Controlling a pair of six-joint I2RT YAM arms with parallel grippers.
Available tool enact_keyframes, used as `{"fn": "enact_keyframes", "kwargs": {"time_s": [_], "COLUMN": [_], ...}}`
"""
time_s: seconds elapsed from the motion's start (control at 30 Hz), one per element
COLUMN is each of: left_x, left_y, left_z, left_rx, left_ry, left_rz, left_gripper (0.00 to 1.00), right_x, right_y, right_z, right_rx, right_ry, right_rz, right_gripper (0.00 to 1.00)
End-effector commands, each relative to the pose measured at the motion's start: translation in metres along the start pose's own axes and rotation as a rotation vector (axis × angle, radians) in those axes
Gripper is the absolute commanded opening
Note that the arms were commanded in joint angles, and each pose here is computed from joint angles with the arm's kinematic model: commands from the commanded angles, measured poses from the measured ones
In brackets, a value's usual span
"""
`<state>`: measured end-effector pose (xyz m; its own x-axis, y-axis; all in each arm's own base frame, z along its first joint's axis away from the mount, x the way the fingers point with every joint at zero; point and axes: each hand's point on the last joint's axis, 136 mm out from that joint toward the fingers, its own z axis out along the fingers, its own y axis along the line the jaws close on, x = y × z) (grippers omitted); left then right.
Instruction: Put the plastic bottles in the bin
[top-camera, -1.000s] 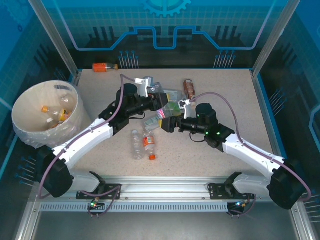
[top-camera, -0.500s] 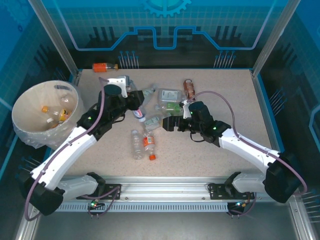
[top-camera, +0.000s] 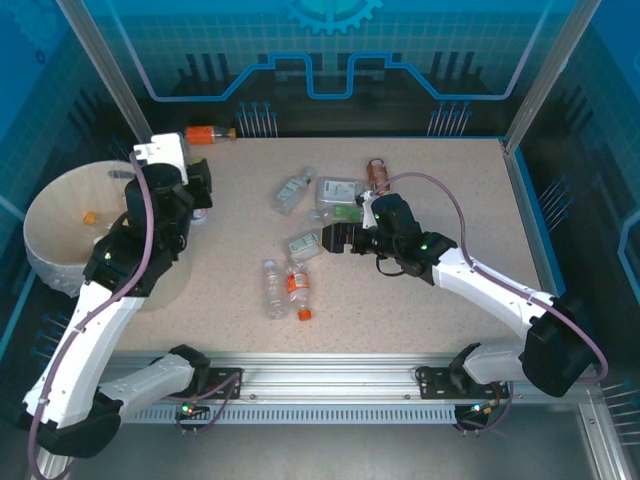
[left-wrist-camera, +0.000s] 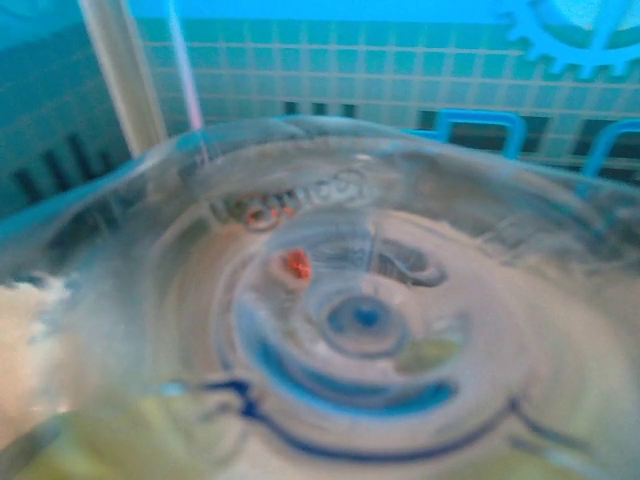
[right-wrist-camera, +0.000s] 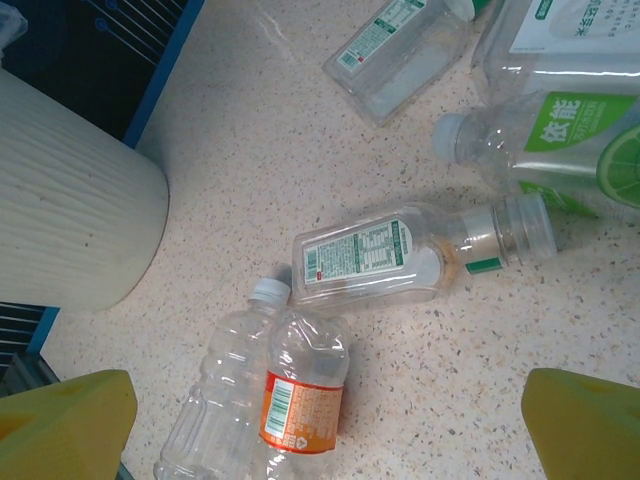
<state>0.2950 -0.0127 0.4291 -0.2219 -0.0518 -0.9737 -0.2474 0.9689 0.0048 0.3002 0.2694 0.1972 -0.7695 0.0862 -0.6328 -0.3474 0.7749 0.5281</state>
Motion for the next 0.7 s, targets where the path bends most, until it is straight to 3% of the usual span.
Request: {"fn": "enact_keyframes", "kwargs": {"time_s": [0.0,0.33,0.67], "left_x": [-0.022,-0.043,0.003], "left_y": [0.044,0.134,0.228], "left_z": [-0.005,0.017,0.072], "left_rx": [-0.179,-0.459,-0.629], "left_ry": [-0.056,-0.124,-0.086], "left_rz": [0.054,0.001,-0.207], "left_gripper": [0.46,0.47,0.46], "right_x": [0.001,-0.003,-0.005], "right_y": [0.003,0.0,-0.004], "right_z": [-0.001,-0.013,-0.02], "right_rx": [0.009,0.041,0.081], "right_ry": [0.013,-0.038,-0.068], "right_rz": [-0.017,-0.085,-0.118], "right_gripper": [1.0,1.0,1.0]}}
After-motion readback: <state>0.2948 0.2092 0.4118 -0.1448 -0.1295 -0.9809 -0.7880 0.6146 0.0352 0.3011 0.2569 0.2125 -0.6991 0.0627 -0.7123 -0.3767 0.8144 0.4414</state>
